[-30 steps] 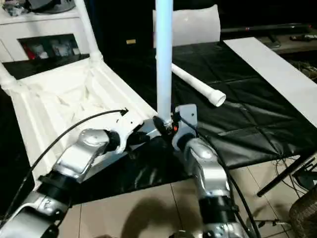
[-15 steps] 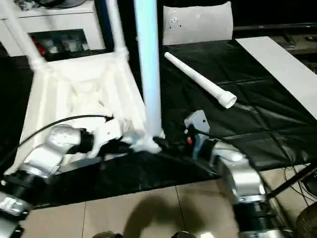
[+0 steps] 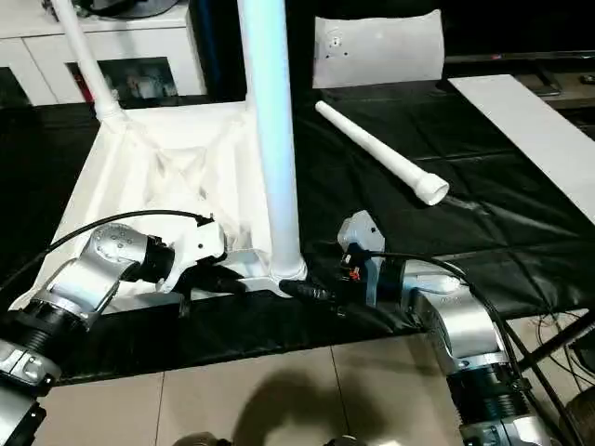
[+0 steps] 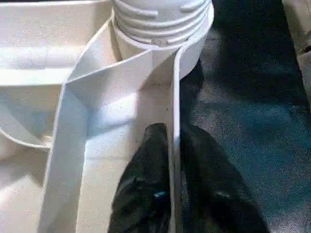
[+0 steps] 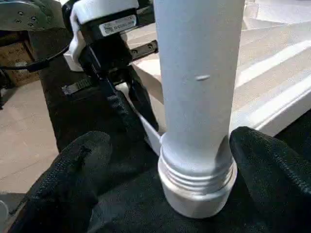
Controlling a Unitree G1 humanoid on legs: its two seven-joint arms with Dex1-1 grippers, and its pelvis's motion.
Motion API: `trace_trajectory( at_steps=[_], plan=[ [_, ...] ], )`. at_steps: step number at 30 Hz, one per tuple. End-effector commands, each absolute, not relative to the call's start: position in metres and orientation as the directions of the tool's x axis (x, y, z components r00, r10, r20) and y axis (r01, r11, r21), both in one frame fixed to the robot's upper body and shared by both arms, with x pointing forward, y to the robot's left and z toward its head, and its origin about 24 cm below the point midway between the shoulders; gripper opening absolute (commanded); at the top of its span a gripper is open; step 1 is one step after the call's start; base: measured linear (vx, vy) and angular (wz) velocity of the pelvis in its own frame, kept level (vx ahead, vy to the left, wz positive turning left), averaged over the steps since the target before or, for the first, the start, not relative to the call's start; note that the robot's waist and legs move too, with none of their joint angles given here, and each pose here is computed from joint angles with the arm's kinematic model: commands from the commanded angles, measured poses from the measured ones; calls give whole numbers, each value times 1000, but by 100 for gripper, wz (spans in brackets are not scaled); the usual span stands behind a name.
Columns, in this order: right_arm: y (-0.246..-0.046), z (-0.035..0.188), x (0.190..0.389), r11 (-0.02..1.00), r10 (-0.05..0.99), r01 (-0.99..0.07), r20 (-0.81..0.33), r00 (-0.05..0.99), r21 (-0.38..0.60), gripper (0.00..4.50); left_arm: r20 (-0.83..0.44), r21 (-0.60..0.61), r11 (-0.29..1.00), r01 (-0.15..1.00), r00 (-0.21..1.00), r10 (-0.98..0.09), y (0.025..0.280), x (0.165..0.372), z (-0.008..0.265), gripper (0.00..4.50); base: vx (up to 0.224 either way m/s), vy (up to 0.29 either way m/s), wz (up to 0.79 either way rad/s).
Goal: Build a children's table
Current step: Rotate leg to tighten
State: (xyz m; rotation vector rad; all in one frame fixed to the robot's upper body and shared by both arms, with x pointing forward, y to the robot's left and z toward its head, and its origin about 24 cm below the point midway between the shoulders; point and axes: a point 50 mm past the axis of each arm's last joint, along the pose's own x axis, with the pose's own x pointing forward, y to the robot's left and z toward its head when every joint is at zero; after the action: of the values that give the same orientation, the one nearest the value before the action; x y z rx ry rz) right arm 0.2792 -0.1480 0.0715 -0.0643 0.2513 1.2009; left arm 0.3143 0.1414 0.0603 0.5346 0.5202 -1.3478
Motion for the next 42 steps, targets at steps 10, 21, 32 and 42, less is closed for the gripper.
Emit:
trace_trajectory(
  at_steps=[10, 21, 32, 42],
  plan=[
    [-149, 70, 276, 337, 920, -938, -238, 312, 74, 433, -601, 49, 126, 991, 130, -788, 138, 315, 62, 34, 0, 0, 0],
    [-147, 72, 281, 318, 921, -947, -252, 298, 43, 433, -656, 98, 17, 995, 77, -751, 138, 311, 56, 5, 0, 0, 0],
    [-137, 75, 290, 192, 948, -980, -265, 174, 45, 433, -668, 87, -240, 967, -122, -734, 126, 295, 53, 5, 0, 0, 0],
    [-131, 75, 291, 44, 959, -995, -283, 16, 92, 347, -698, 77, -323, 943, -180, -693, 124, 293, 51, 0, 0, 0, 0]
  ],
)
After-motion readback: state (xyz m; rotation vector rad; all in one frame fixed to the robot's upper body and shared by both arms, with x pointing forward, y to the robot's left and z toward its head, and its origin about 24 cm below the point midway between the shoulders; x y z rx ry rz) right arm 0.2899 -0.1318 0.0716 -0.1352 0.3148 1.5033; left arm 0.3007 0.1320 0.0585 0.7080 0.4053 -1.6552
